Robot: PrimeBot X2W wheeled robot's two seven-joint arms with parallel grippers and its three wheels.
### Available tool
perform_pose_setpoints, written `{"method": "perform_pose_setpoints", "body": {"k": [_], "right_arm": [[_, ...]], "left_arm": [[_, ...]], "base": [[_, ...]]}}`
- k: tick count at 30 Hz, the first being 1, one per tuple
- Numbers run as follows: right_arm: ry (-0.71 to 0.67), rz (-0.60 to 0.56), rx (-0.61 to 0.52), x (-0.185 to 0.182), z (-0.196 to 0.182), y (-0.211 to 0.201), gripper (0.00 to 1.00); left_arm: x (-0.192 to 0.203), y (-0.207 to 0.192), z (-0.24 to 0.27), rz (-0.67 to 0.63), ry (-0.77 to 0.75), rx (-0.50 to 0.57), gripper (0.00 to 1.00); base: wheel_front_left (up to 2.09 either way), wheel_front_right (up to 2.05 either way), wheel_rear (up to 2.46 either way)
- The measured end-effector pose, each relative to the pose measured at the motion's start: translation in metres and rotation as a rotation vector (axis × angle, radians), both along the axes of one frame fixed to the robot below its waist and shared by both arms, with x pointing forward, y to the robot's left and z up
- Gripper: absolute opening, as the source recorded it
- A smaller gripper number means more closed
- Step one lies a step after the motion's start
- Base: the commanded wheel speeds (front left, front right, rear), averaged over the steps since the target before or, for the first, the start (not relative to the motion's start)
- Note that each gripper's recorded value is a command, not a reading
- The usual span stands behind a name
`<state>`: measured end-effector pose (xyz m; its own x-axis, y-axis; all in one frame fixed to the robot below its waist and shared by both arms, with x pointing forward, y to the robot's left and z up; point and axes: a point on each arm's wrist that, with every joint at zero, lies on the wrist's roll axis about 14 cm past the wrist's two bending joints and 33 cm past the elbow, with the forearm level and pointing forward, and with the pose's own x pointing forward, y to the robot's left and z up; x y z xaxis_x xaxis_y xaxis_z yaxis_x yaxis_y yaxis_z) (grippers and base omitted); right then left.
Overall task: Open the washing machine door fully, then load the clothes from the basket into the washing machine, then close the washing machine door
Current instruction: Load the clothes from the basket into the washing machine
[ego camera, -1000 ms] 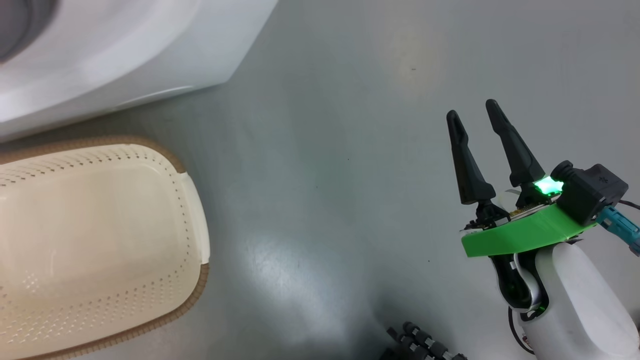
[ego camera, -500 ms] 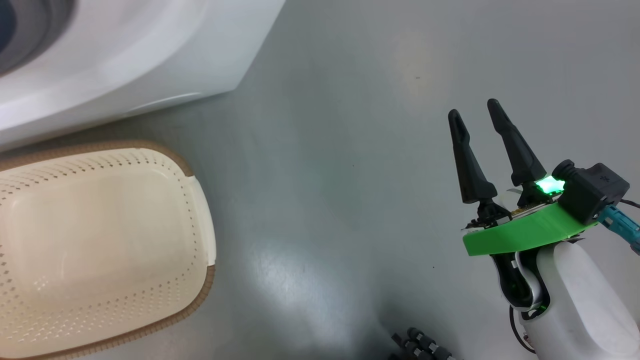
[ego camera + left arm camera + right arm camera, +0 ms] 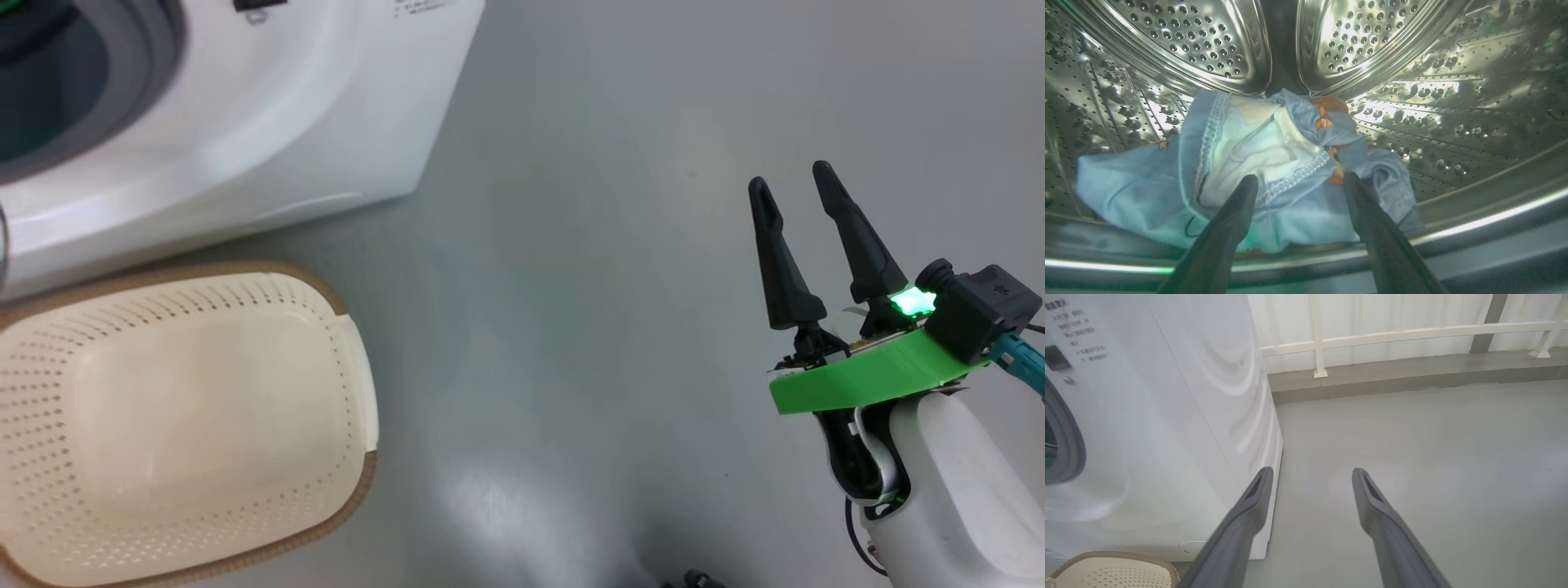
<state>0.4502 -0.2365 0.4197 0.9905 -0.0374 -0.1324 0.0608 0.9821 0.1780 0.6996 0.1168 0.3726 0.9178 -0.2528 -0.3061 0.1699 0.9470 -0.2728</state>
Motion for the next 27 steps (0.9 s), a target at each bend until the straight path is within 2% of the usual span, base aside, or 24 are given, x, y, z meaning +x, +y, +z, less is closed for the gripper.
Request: {"method": "perform_pose_setpoints", "body": {"k": [17, 27], "right_arm": [[-0.100, 0.042, -0.002, -0.008, 0.044, 0.005, 1.00], [-0.159, 0.084, -0.007, -0.011, 0.068, 0.014, 1.00]], "left_arm": [[-0.076, 0.014, 0.031, 0.002, -0.097, -0.038, 1.00], [-0.122, 0.017, 0.071, -0.002, -0.199, -0.035, 1.00]], "base": [[0.00, 0.00, 0.00], [0.00, 0.00, 0.00]]}}
